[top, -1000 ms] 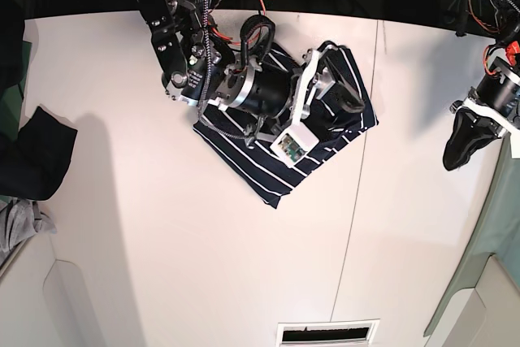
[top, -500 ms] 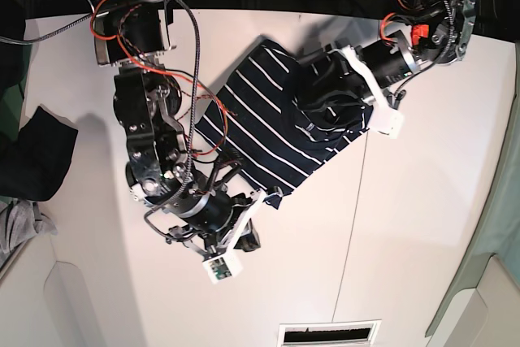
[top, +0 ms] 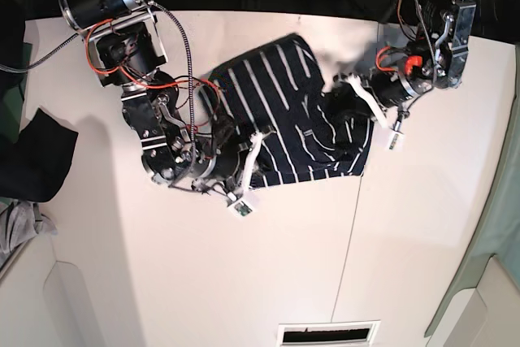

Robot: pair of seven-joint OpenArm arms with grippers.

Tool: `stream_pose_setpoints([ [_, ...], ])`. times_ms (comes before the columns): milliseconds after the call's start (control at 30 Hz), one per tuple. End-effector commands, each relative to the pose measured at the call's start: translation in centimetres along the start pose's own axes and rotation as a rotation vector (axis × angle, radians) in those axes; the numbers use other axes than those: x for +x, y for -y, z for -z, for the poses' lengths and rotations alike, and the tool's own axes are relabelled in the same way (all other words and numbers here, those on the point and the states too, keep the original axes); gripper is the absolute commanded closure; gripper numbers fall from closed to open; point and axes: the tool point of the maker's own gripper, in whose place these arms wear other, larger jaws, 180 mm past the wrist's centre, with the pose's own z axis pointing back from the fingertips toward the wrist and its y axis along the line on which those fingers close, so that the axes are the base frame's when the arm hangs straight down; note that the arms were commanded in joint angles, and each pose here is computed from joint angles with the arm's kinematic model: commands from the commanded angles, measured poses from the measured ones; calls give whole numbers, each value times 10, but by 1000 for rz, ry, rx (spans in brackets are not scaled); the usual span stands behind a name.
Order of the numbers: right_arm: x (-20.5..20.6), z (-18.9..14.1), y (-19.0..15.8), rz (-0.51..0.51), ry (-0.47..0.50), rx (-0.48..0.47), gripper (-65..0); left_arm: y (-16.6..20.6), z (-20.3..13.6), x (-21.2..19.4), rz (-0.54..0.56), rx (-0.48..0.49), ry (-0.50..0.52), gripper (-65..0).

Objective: Layout the t-shirt on the table in an organized manner, then fold the t-shirt properly
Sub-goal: 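Fold the shirt in half again with both grippers into a square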

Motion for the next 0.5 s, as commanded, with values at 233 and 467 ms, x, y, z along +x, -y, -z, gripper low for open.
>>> stream_pose_setpoints([
  [233,-13,-22,-50,51,93,101,0,-17,29,68,33,11,54,0],
  [467,-23,-33,-75,56,122,122,0,3,45,108,153,-22,58,0],
])
